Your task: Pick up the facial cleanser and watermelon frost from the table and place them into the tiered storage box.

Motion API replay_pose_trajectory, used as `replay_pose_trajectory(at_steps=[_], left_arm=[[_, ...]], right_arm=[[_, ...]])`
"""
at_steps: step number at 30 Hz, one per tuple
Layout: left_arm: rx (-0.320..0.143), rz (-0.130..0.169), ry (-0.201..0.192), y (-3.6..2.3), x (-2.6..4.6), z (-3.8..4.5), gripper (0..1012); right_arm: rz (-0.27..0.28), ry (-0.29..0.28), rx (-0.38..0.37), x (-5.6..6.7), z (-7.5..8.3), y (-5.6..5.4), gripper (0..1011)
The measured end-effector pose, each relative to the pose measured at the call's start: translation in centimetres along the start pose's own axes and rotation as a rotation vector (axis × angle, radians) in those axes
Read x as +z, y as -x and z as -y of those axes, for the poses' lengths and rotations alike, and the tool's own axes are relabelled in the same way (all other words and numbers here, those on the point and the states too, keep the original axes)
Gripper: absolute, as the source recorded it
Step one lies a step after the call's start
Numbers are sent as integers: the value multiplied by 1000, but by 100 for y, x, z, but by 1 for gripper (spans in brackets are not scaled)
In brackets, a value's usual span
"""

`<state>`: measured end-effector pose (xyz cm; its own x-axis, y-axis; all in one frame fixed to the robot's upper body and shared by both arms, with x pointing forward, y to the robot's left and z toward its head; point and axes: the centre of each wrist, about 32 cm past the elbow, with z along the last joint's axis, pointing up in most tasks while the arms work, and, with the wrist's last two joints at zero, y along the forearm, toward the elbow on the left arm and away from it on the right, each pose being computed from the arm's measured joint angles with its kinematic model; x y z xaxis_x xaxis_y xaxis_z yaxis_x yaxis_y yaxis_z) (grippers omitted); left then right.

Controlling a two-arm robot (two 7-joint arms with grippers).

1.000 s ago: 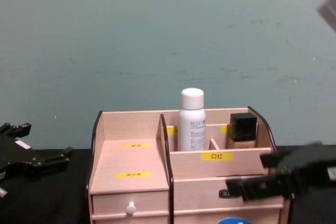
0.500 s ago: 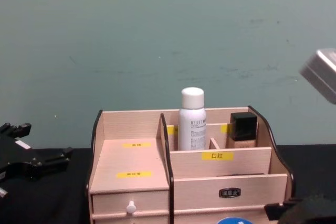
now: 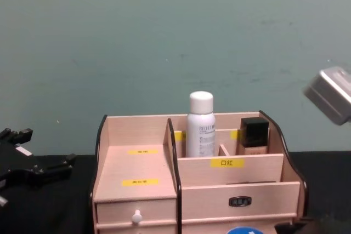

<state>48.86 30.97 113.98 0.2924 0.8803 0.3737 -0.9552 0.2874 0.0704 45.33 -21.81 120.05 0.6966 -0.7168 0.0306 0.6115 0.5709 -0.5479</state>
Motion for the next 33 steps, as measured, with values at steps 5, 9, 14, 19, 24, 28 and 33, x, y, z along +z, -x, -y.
replay_pose_trajectory(at_steps=[5,9,14,19,24,28,33], left_arm=[[0,0,0,0,0,0,1010],[0,0,0,0,0,0,1010],[0,0,0,0,0,0,1009],[0,0,0,0,0,0,1010],[0,0,0,0,0,0,1010],[0,0,0,0,0,0,1010],[0,0,0,0,0,0,1010]], right_arm=[[13,-3,5,1,-49,9,1000],[20,-8,7,6,-81,3,1000],[21,-16,13,13,-118,-8,1000],[19,-21,21,13,-158,-19,1000],[18,-20,26,16,-192,-21,1000],[17,-18,28,13,-205,-19,1000],[26,-11,20,6,-210,-16,1000]])
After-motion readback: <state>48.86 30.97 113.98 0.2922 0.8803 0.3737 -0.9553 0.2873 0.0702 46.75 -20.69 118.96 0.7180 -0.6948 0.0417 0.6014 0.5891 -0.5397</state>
